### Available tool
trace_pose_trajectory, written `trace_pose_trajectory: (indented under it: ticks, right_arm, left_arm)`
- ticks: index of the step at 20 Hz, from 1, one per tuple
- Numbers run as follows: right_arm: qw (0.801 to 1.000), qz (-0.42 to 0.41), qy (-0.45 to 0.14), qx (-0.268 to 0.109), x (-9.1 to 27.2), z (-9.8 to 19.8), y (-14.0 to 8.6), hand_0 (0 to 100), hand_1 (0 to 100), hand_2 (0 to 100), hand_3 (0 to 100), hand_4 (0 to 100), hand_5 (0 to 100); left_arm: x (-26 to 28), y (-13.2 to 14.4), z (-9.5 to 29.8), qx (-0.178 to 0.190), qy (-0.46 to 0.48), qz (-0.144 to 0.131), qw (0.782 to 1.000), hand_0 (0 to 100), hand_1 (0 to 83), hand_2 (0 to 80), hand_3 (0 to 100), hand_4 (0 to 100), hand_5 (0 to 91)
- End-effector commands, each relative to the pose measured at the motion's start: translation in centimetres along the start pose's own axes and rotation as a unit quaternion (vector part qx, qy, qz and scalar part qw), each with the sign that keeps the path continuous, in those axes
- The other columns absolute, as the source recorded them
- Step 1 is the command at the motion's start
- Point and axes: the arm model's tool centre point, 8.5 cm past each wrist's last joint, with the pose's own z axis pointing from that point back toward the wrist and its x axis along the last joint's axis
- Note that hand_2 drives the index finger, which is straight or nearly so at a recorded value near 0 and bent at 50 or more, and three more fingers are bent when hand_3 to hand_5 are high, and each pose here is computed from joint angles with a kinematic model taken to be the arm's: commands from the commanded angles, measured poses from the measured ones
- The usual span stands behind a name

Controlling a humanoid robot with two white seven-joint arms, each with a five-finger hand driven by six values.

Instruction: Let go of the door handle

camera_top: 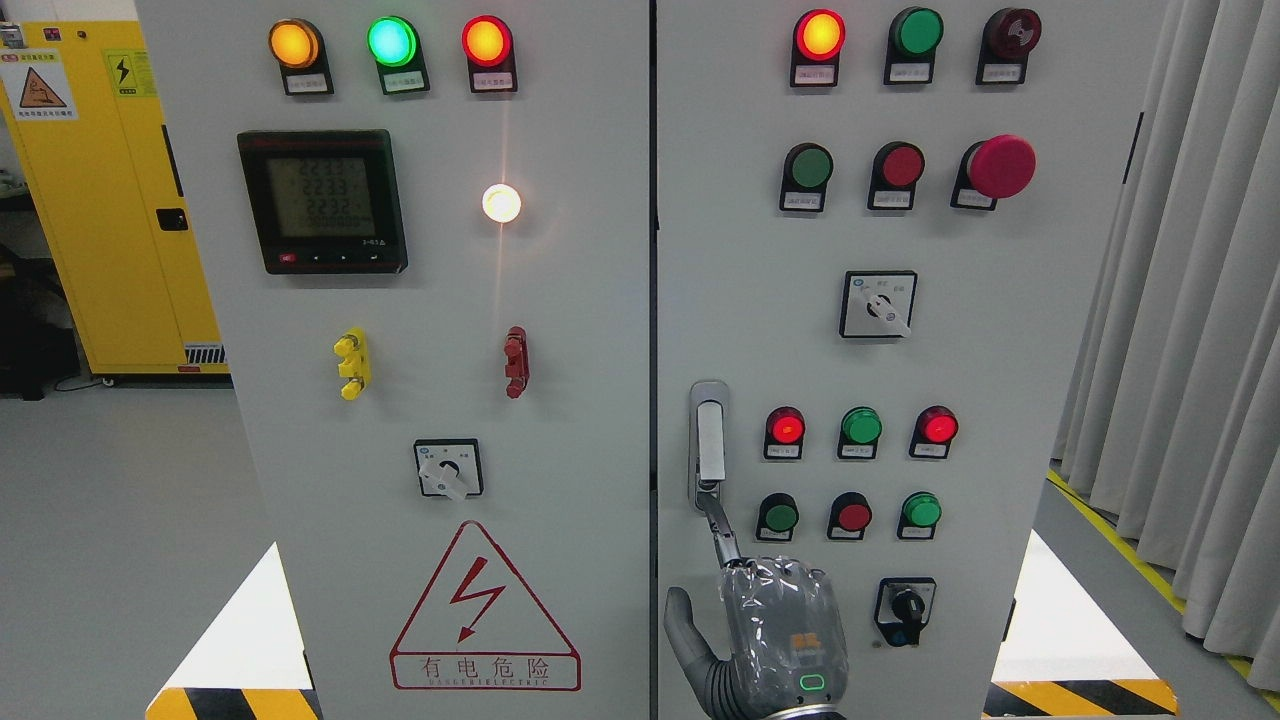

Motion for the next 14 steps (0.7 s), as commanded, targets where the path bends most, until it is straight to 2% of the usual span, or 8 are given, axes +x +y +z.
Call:
trace_pose_trajectory:
  ticks: [1, 5, 6, 8, 10, 12, 13, 14]
  right_arm:
    - [1.000, -0.005, -0.001, -0.012, 0.1, 0.5, -0.8, 66, 42, 10, 100, 100, 100]
    - [1.000, -0.007, 0.001, -0.018, 0.1, 1.0, -0.9, 66, 42, 12, 100, 100, 100]
    - [1.000, -0.008, 0.001, -0.021, 0.1, 1.2, -1.0, 67, 42, 21, 100, 100, 100]
    - [1.000, -0.008, 0.004, -0.029, -0.1, 1.4, -1.3, 67, 42, 29, 100, 100, 100]
    - [0.999, -0.009, 0.006, -0.034, -0.3, 1.8, -1.6, 67, 42, 41, 100, 100, 100]
    - [0.999, -0.014, -0.004, -0.039, -0.2, 2.1, -2.2, 74, 44, 46, 100, 100, 100]
    - [0.999, -0.014, -0.005, -0.042, -0.3, 2.0, -2.4, 85, 43, 49, 91, 95, 98]
    - [0.999, -0.013, -0.006, -0.046, -0.6, 1.9, -2.6, 87, 42, 52, 83, 88, 88]
  left_arm:
    - [0.0, 0.0, 0.0, 0.000, 0.000, -0.001, 1.000, 12, 55.6, 0.0, 0, 0, 0.0]
    - [0.0, 0.0, 0.0, 0.000, 0.000, 0.000, 1.000, 12, 55.6, 0.0, 0, 0, 0.0]
    - [0.0, 0.0, 0.0, 0.000, 0.000, 0.000, 1.000, 12, 55.6, 0.0, 0, 0, 0.0]
    - [0.0, 0.0, 0.0, 0.000, 0.000, -0.001, 1.000, 12, 55.6, 0.0, 0, 0, 0.0]
    - [0.0, 0.0, 0.0, 0.000, 0.000, 0.000, 1.000, 12, 55.6, 0.0, 0, 0, 0.0]
    - [0.0, 0.0, 0.0, 0.000, 0.000, 0.000, 1.000, 12, 55.6, 0.0, 0, 0, 0.0]
    - [0.0, 0.0, 0.0, 0.000, 0.000, 0.000, 1.000, 12, 55.6, 0.0, 0, 0, 0.0]
    - [0.0, 0.0, 0.0, 0.000, 0.000, 0.000, 1.000, 12, 55.6, 0.0, 0, 0, 0.0]
